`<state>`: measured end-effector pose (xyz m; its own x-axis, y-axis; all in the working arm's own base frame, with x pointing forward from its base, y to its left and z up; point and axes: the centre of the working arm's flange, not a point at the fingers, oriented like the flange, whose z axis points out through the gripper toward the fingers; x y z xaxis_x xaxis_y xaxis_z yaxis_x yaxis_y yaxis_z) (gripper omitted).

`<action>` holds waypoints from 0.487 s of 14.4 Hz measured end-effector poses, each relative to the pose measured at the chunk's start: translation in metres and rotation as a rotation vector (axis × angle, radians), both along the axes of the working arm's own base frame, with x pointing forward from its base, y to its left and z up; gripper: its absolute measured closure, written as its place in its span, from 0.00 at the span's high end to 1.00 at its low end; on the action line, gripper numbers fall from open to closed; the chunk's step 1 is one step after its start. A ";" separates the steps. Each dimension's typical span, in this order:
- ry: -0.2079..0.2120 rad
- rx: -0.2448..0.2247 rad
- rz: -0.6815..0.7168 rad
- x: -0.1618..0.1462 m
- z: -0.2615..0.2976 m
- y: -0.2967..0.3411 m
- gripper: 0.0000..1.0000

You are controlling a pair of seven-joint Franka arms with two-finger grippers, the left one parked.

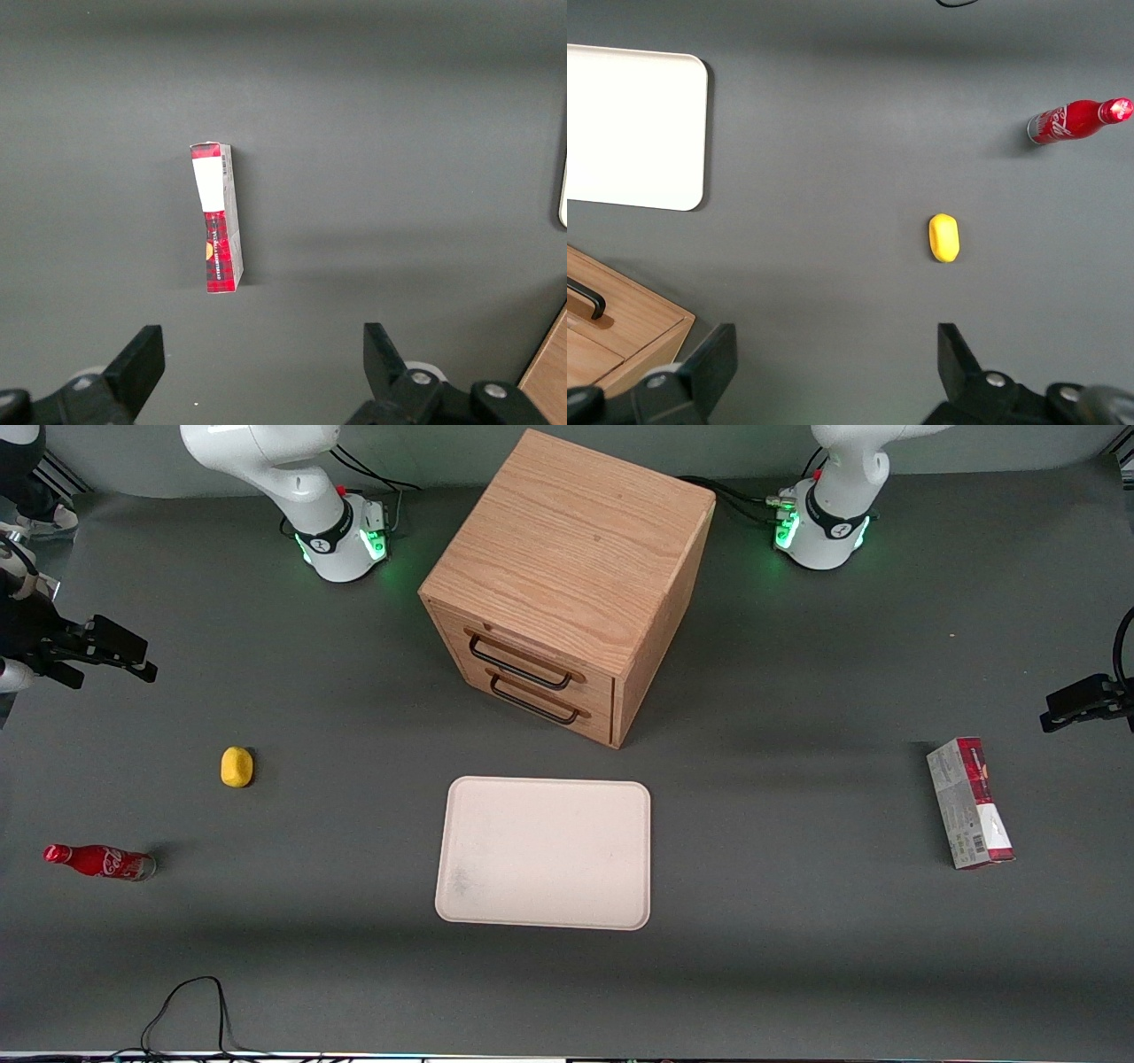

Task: Place coke bottle on tray
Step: 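Move the right gripper down over the red Coca-Cola bottle lying on the table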

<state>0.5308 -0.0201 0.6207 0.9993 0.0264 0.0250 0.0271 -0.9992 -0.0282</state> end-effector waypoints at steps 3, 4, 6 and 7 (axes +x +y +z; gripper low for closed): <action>0.000 0.000 -0.001 0.000 0.000 0.000 1.00; 0.000 0.000 -0.004 0.000 0.000 0.000 1.00; 0.004 0.000 -0.026 0.000 -0.002 0.000 1.00; 0.007 -0.004 -0.039 0.000 -0.003 -0.002 1.00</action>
